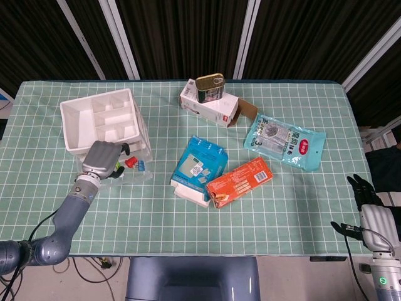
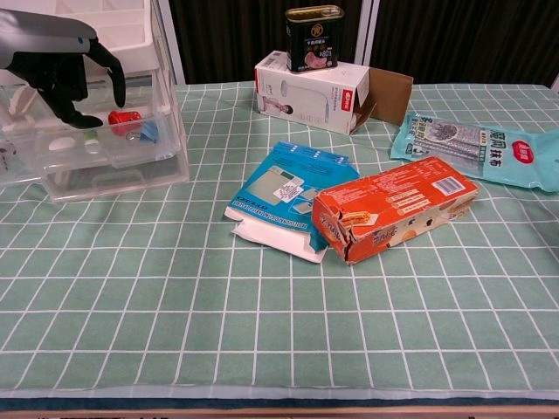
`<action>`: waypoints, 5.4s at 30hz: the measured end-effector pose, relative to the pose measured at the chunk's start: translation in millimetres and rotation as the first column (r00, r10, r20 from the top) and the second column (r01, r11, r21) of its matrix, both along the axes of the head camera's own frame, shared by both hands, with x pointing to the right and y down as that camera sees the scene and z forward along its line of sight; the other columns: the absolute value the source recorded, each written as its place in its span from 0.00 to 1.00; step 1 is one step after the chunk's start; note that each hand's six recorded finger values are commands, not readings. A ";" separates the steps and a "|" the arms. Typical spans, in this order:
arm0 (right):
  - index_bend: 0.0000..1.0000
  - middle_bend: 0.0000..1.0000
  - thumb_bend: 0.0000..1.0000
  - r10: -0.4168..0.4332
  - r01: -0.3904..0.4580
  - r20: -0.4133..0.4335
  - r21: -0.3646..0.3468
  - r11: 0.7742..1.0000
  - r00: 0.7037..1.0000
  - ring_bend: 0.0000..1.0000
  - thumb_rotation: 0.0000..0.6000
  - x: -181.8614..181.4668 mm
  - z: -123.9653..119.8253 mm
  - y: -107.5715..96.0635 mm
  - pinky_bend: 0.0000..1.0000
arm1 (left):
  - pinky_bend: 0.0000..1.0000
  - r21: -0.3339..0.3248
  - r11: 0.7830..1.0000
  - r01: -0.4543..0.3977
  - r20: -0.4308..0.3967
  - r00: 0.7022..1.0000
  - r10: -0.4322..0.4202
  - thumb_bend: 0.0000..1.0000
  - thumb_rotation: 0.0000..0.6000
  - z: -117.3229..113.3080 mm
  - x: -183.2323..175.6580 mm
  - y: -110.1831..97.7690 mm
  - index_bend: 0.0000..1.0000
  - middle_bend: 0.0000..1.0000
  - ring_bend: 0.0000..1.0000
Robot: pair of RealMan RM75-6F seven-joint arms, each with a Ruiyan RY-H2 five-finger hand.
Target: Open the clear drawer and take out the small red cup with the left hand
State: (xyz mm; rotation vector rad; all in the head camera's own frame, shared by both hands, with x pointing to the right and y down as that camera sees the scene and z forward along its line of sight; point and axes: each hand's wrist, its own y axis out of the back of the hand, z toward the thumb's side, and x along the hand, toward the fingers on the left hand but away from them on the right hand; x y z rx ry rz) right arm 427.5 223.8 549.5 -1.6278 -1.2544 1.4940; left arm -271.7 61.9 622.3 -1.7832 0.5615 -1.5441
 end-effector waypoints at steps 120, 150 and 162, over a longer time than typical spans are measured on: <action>0.00 0.00 0.12 0.002 -0.002 0.004 0.000 1.000 1.000 0.00 1.00 -0.2 -0.2 0.6 0.22 | 1.00 -0.177 0.943 -0.283 0.021 0.957 0.291 0.23 1.00 38.1 -32.3 162.7 0.42 1.00 1.00; 0.00 0.00 0.12 -0.002 0.002 0.000 0.001 1.000 1.000 0.00 1.00 -1.3 0.0 1.1 0.22 | 0.28 0.277 0.961 0.017 -0.216 0.975 0.045 0.19 1.00 -73.5 -78.1 166.6 0.02 0.08 0.11; 0.00 0.00 0.12 -0.004 0.004 -0.003 -0.004 1.000 1.000 0.00 1.00 -2.3 1.2 1.2 0.22 | 0.00 0.341 0.930 0.135 -0.152 0.984 -0.087 0.12 1.00 -78.2 -136.2 196.3 0.00 0.00 0.00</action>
